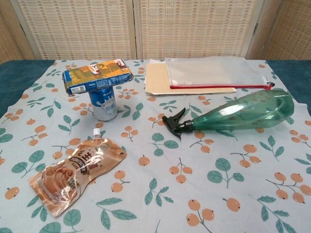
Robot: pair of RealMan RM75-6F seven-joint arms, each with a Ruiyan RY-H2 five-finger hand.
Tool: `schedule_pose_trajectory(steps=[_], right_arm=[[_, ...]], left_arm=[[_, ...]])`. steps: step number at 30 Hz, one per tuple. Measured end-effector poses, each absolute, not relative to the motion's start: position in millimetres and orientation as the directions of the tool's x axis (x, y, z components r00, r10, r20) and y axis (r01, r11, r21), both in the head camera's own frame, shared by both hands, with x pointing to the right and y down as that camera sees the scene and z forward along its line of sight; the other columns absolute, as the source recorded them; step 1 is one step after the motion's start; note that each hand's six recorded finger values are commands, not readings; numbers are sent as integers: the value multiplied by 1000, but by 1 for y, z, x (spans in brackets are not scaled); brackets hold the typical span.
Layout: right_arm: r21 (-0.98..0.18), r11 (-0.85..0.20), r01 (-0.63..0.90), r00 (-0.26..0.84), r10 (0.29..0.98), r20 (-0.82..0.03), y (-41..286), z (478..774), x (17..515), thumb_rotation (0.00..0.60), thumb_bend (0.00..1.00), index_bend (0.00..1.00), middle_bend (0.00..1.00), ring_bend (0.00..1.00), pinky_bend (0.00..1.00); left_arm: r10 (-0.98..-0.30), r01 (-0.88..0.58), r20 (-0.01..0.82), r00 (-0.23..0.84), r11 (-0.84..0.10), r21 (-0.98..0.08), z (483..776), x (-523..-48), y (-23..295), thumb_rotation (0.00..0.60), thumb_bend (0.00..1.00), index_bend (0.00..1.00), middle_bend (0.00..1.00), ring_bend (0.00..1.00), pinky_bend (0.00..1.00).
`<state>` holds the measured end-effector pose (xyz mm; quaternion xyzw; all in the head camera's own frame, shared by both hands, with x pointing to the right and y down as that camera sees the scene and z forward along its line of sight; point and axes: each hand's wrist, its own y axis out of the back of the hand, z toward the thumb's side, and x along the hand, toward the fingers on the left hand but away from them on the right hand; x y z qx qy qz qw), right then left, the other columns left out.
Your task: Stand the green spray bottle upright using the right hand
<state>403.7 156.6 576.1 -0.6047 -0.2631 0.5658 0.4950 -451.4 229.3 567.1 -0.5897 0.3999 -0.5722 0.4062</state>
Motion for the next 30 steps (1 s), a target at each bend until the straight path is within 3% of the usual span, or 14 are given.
schedule_pose_trajectory(steps=[11,16,22,26,30], right_arm=[[-892,-398,-215,237,864,-443,156,577,398,600,20,4,1,0,0],[-879,-432,-199,276,836,-474,142,581,378,600,21,110,106,0,0],[-825,-482,-294,352,748,-562,109,601,329,600,16,55,146,0,9],[-778,-471,-414,413,665,-622,88,622,277,600,0,99,146,0,6],[-771,-414,-484,482,609,-630,79,638,221,600,0,148,159,0,0]], left_arm=[[-925,-7,380,17,-380,-925,572,-451,231,600,243,0,0,0,0],[-918,-10,397,22,-397,-918,573,-450,232,600,244,0,0,0,0],[-916,-31,400,19,-400,-916,571,-450,232,600,244,0,0,0,0],[-912,-33,409,8,-409,-912,572,-454,234,600,244,0,0,0,0],[-912,-40,410,6,-410,-911,572,-455,234,600,246,0,0,0,0]])
